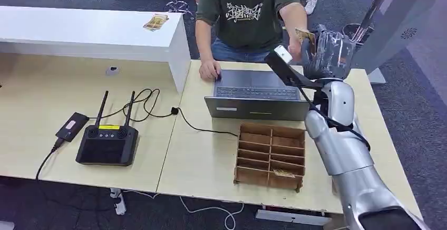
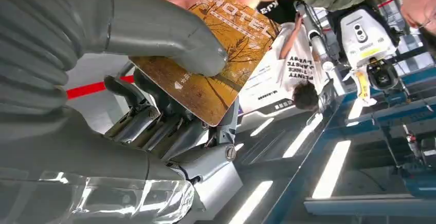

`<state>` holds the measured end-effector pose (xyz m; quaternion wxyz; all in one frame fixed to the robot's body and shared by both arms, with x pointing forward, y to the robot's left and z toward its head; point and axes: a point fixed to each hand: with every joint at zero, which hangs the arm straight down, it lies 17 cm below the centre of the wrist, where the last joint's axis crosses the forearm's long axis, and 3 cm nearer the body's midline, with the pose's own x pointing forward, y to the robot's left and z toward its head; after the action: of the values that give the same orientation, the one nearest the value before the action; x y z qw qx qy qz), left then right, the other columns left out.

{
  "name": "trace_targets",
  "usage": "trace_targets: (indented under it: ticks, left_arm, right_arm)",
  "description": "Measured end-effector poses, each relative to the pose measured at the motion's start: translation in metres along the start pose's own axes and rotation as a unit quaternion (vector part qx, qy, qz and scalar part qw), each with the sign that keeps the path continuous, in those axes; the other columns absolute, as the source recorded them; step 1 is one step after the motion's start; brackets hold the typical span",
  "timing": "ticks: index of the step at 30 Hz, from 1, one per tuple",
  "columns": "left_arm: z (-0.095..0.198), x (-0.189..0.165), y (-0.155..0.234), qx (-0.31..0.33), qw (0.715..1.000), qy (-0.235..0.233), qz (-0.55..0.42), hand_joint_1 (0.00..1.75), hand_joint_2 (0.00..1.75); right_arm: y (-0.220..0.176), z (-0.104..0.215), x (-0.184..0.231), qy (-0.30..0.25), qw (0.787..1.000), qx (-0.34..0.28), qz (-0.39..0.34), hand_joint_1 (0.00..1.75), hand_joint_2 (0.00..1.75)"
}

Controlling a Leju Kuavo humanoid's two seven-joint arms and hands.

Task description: Pass the card to the sensor for recognition and then transmit it.

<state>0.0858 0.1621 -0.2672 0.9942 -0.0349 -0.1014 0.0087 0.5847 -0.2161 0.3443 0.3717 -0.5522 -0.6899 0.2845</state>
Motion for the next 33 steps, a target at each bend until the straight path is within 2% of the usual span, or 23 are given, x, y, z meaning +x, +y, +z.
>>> trace_targets:
  ticks: [10, 23, 24, 25, 33]
  left_arm:
    - [0.000, 0.001, 0.001, -0.004, 1.000, 0.005, -0.013, 0.00, 0.00]
    - [0.000, 0.003, 0.001, -0.005, 1.000, 0.004, -0.018, 0.00, 0.00]
    - [0.000, 0.003, 0.000, -0.005, 1.000, 0.004, -0.018, 0.00, 0.00]
    - [0.000, 0.004, 0.000, -0.005, 1.000, 0.004, -0.018, 0.00, 0.00]
    - [0.000, 0.004, 0.001, -0.005, 1.000, 0.004, -0.017, 0.00, 0.00]
  right_arm:
    - [0.009, -0.022, 0.005, 0.004, 0.999, 0.020, 0.039, 1.75, 1.75]
    - [0.023, -0.022, 0.004, 0.009, 0.998, 0.040, 0.050, 1.75, 1.75]
    - [0.024, -0.021, 0.004, 0.009, 0.998, 0.042, 0.051, 0.52, 1.75]
    - [0.025, -0.021, 0.004, 0.009, 0.998, 0.043, 0.053, 0.03, 1.75]
    - [0.025, -0.022, 0.011, 0.004, 0.998, 0.045, 0.054, 0.00, 1.75]
